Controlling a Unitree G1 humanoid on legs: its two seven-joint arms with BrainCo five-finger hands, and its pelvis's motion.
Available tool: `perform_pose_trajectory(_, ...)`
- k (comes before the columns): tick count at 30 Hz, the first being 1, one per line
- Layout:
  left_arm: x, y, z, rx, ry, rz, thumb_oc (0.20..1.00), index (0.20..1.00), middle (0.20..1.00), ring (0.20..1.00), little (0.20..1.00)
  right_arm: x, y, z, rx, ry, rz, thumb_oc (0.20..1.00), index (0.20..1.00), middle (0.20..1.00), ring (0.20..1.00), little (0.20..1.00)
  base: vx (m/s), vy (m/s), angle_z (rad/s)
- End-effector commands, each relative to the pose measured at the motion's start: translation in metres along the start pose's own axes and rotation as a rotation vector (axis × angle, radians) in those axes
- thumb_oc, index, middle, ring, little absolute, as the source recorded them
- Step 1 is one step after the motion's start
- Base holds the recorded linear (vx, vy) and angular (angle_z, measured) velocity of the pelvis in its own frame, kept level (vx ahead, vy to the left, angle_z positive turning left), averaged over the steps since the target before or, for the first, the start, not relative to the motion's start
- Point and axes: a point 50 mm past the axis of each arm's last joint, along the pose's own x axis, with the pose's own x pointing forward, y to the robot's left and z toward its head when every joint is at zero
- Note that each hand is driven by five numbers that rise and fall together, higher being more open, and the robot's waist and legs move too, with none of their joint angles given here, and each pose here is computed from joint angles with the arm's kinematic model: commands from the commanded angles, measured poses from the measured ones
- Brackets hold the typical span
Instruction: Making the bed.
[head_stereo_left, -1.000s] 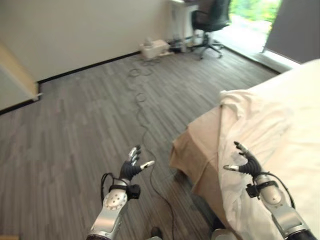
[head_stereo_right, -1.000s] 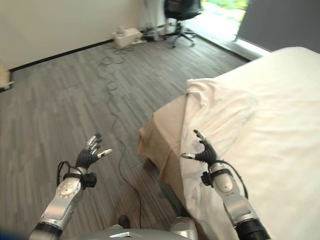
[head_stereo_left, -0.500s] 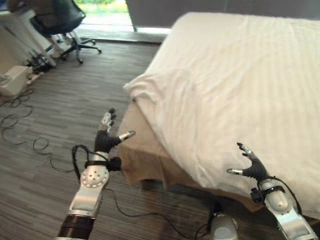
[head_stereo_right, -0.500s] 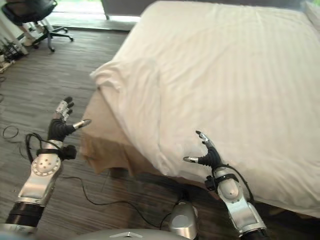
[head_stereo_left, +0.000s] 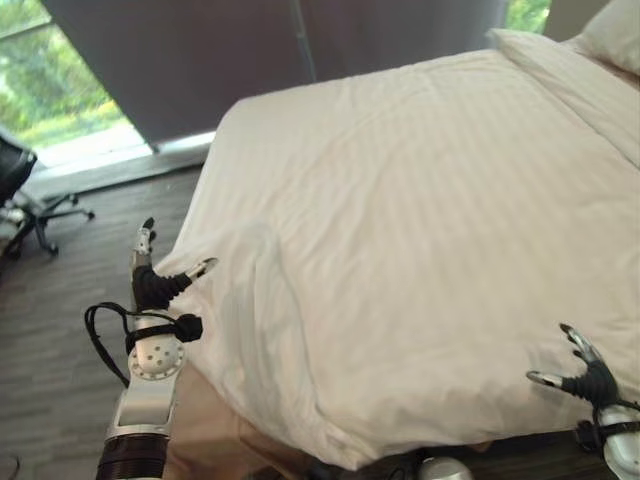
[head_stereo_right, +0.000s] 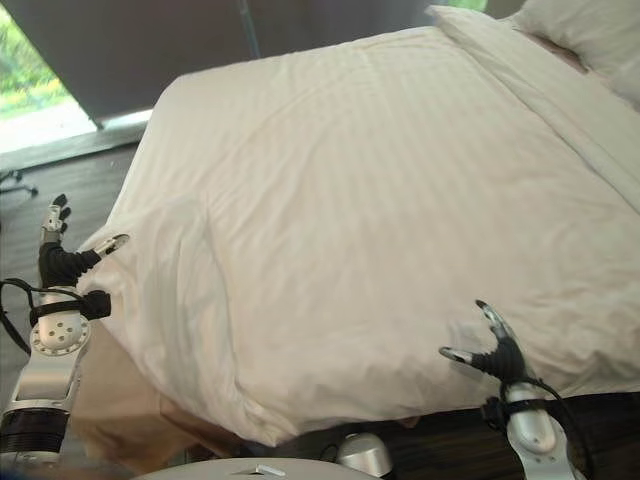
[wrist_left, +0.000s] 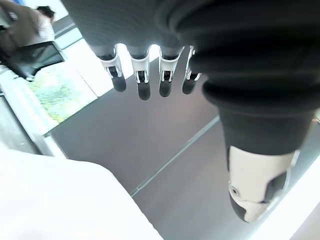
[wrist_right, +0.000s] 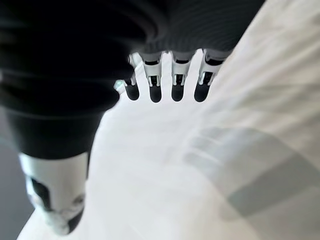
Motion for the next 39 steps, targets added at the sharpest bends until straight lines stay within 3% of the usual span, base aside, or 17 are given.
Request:
perform_pose_trajectory(1, 0.022, 0.031, 0.044, -0.013, -0.206, 0.147, 1.000, 1.000, 1.000, 1.000, 1.000, 0.018, -0.012, 0.059, -0.030, -0.279, -0.067, 1.000, 1.000, 1.000, 1.000, 1.000, 0.17, 0.232, -0.54)
perform_pose_trajectory(9, 0.029, 0.005, 0.072, -0.110, -0.301, -0.034, 1.000, 1.000, 1.000, 1.000, 1.000, 0.019, 0.007, 0.068, 0.005, -0.303, -0.040, 1.000, 1.000, 1.000, 1.000, 1.000, 0.23, 0.303, 0.00)
perform_pose_trajectory(16, 0.014, -0.019, 0.061, -0.184, -0.247, -0.148, 1.000, 1.000, 1.000, 1.000, 1.000, 0.022, 0.027, 0.078, 0.046, -0.339, 0.016, 1.000, 1.000, 1.000, 1.000, 1.000, 0.10, 0.258, -0.53)
perform_pose_trajectory(19, 0.014, -0.021, 0.060, -0.181, -0.240, -0.172, 1.000, 1.000, 1.000, 1.000, 1.000, 0.022, 0.028, 0.077, 0.043, -0.339, 0.024, 1.000, 1.000, 1.000, 1.000, 1.000, 0.05, -0.026, 0.50)
perform_pose_trajectory(24, 0.000, -0.037, 0.058, -0.358, -0.203, -0.203, 1.000, 1.000, 1.000, 1.000, 1.000, 0.031, 0.017, 0.081, -0.010, -0.351, -0.003, 1.000, 1.000, 1.000, 1.000, 1.000, -0.02, -0.042, 0.29)
perform_pose_trajectory(34, -0.009, -0.040, 0.054, -0.338, -0.183, -0.229, 1.000, 1.000, 1.000, 1.000, 1.000, 0.029, 0.018, 0.076, -0.006, -0.322, 0.047, 1.000, 1.000, 1.000, 1.000, 1.000, 0.16, 0.390, -0.02)
perform_pose_trajectory(37, 0.006, -0.053, 0.077, -0.309, -0.270, -0.265, 1.000, 1.000, 1.000, 1.000, 1.000, 0.027, 0.019, 0.073, -0.001, -0.310, 0.047, 1.000, 1.000, 1.000, 1.000, 1.000, 0.16, 0.490, -0.60)
perform_pose_trajectory(39, 0.037, -0.059, 0.113, -0.181, -0.387, -0.259, 1.000, 1.000, 1.000, 1.000, 1.000, 0.028, 0.030, 0.077, 0.018, -0.312, 0.051, 1.000, 1.000, 1.000, 1.000, 1.000, 0.00, 0.623, -0.36)
